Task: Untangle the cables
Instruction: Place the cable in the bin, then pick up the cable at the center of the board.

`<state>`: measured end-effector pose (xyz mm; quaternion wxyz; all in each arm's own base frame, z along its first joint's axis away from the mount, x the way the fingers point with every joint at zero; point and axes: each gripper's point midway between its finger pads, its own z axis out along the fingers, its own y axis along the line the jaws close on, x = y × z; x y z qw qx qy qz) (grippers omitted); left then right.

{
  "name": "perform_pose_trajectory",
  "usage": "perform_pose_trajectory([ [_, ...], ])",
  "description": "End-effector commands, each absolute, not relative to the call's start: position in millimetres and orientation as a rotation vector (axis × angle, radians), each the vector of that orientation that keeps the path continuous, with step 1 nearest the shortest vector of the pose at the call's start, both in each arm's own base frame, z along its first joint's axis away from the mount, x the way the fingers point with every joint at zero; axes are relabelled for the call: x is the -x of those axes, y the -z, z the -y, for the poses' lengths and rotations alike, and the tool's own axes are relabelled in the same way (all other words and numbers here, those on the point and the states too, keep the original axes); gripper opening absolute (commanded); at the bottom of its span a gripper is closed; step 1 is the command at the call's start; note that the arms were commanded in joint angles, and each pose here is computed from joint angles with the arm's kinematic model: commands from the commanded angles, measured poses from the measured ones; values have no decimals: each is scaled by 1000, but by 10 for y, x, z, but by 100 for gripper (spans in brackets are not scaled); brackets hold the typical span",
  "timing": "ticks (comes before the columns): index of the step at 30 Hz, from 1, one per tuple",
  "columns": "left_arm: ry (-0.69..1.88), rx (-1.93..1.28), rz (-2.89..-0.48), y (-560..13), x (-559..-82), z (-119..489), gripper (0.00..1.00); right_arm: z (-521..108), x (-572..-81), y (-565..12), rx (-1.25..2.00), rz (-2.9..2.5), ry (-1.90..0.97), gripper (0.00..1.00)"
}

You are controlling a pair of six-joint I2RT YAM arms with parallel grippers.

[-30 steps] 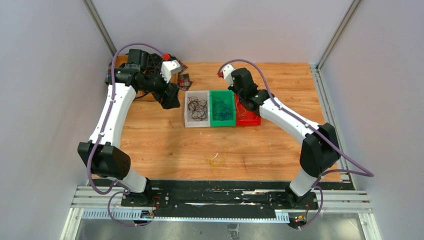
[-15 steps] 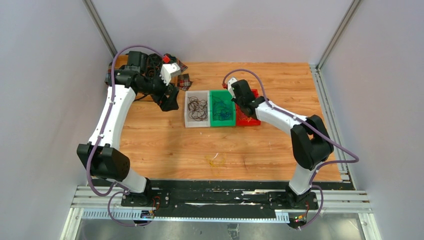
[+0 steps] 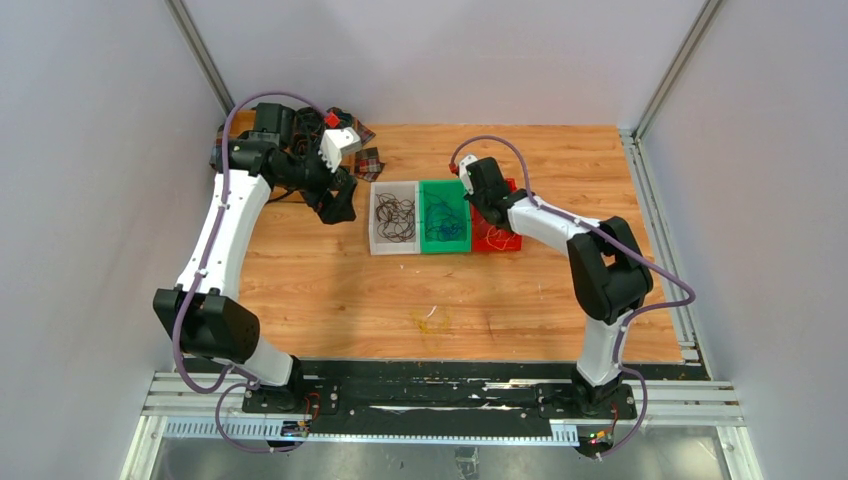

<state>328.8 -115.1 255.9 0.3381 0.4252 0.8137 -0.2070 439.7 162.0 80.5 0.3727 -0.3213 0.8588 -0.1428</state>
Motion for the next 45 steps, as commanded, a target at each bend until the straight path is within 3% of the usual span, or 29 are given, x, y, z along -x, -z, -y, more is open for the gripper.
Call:
perform_pose_trajectory([
  [1, 513, -1115, -2093, -2666, -3212, 1109, 98, -1700, -4678, -1022, 730, -2154, 291, 5],
  [16, 496, -1134, -2094, -2627, -3204, 1086, 98, -1734, -4873, -929, 745, -2155, 311, 8],
  [18, 489, -1141, -2094, -2616, -3195, 1077, 98, -1686, -4797, -849, 734, -2178, 317, 13],
  [23, 506, -1142, -2101, -2580, -3180, 1089, 98, -1674, -4664, -950, 690, -2195, 270, 41],
  [29, 541, -1142, -2107, -2588, -3147, 1119, 98, -1589, -4651, -1511, 599, -2120, 288, 48],
  [33, 526, -1150, -2106, -2592, -3104, 1097, 98, -1528, -4577, -1884, 520, -2064, 272, 70],
  [41, 486, -1149, -2132, -2545, -3085, 1036, 98, -1516, -4297, -2221, 329, -2023, 163, 76],
  [45, 455, -1151, -2140, -2534, -3081, 995, 98, -1595, -4090, -2233, 205, -1955, -48, 77],
])
